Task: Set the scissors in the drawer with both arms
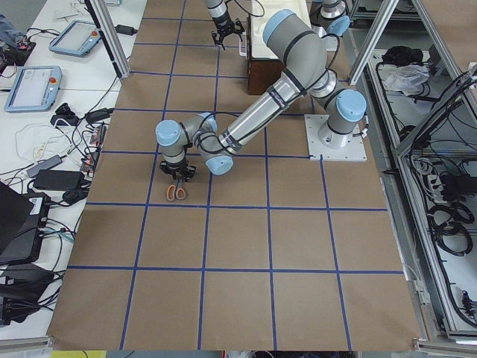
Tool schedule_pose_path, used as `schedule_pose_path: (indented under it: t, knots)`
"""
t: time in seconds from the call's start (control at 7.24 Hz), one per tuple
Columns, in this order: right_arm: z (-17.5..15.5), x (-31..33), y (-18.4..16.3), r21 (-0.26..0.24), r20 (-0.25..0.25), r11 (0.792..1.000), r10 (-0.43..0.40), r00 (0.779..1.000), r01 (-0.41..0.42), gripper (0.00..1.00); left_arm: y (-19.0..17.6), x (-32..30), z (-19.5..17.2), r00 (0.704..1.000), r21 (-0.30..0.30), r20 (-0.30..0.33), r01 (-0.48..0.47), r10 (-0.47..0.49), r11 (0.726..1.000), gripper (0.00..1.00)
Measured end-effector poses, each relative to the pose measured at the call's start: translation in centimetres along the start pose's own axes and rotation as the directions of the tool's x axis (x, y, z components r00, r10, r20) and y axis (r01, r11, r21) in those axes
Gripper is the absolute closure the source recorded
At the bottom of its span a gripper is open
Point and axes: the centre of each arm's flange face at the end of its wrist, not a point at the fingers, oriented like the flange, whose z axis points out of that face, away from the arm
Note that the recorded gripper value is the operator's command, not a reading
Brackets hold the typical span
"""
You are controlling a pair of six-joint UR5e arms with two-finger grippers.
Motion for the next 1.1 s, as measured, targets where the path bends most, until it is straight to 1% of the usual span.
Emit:
schedule_pose_path:
  t: [0.55,0.69,0.83,0.97,1.1]
  knots:
    - [1.9,0.0,-0.1,0.0,-0.039,1.0,0.003,0.999,-0.004,0.0,0.6,0.3,0.2,1.0,0.003,-0.001,0.013,-0.013,1.0,0.45]
    - [1.9,-0.1,-0.1,-0.001,-0.039,1.0,0.003,0.999,-0.003,0.0,0.7,0.4,0.2,1.0,0.005,0.0,0.015,-0.015,1.0,0.48]
    - [1.9,-0.1,-0.1,-0.002,-0.036,1.0,0.003,0.999,-0.003,0.0,0.6,0.4,0.2,1.0,0.008,0.001,0.016,-0.016,1.0,0.54]
    - [1.9,-0.2,-0.2,-0.003,-0.034,1.0,0.003,0.999,-0.003,0.0,0.6,0.4,0.2,1.0,0.009,0.002,0.016,-0.016,1.0,0.55]
    - [2.0,-0.2,-0.2,-0.003,-0.032,1.0,0.002,0.999,-0.002,0.0,0.6,0.4,0.2,1.0,0.009,0.002,0.017,-0.017,1.0,0.64]
